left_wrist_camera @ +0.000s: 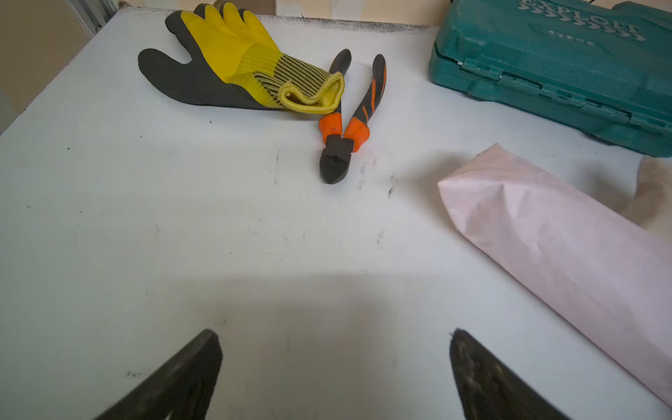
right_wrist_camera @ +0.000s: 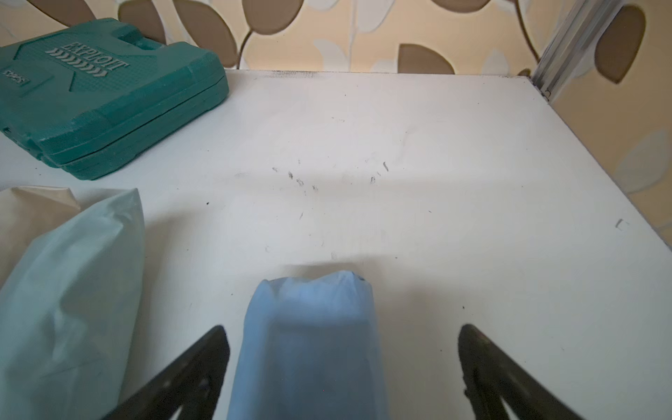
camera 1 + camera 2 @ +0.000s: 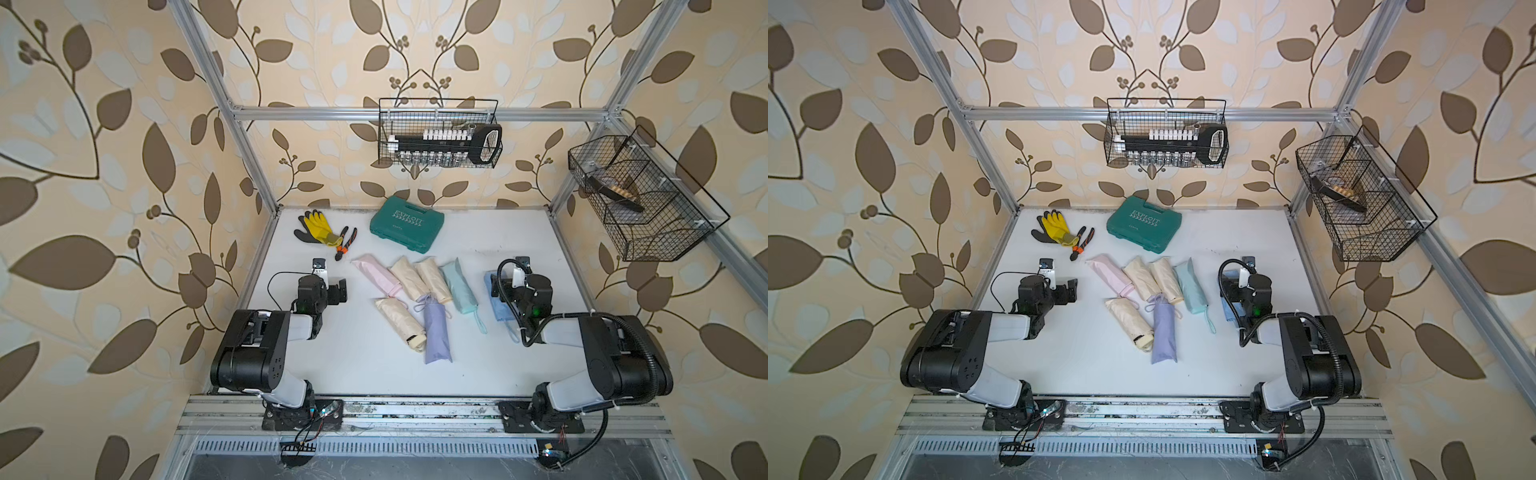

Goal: Take umbrellas out of sleeves
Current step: Pick up the umbrella from the center of the board.

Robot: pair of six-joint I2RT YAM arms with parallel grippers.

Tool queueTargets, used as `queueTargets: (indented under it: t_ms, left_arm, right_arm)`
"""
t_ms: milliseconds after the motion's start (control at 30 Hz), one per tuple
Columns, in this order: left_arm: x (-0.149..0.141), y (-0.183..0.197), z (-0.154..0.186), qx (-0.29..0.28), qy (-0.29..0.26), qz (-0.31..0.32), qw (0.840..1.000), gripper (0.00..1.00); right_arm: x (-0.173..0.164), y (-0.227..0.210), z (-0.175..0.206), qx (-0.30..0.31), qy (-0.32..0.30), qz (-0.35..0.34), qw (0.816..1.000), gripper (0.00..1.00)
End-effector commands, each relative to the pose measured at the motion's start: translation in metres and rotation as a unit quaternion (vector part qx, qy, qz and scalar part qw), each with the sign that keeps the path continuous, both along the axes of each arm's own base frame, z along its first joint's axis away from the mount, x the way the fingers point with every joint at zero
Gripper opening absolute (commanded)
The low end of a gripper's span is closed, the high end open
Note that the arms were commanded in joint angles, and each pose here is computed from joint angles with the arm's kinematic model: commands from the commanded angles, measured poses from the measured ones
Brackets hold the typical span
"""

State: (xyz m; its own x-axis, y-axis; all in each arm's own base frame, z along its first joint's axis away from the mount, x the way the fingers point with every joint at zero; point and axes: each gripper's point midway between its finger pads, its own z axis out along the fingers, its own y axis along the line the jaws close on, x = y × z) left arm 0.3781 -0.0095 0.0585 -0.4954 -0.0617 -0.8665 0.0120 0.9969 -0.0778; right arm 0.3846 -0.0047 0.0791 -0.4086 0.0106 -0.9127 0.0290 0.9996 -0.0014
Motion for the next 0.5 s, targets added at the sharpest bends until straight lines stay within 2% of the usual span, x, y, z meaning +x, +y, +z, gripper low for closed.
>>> queueTargets:
  t_ms: [0,467]
  left_arm:
    - [0.0079,0.0042,0.0169,-0.003,-0.025,0.010,1.000,0.99]
    - [0.0078,0.0044,0.0165,-0.003,-0.025,0.010,1.000,0.99]
  right_arm:
    - [0.0062,0.0002,0.0106,-0.004,-0.018,-0.002,1.000,0.99]
    - [0.0067,0.0003,0.0111,-0.004,-0.018,-0.002,1.000,0.99]
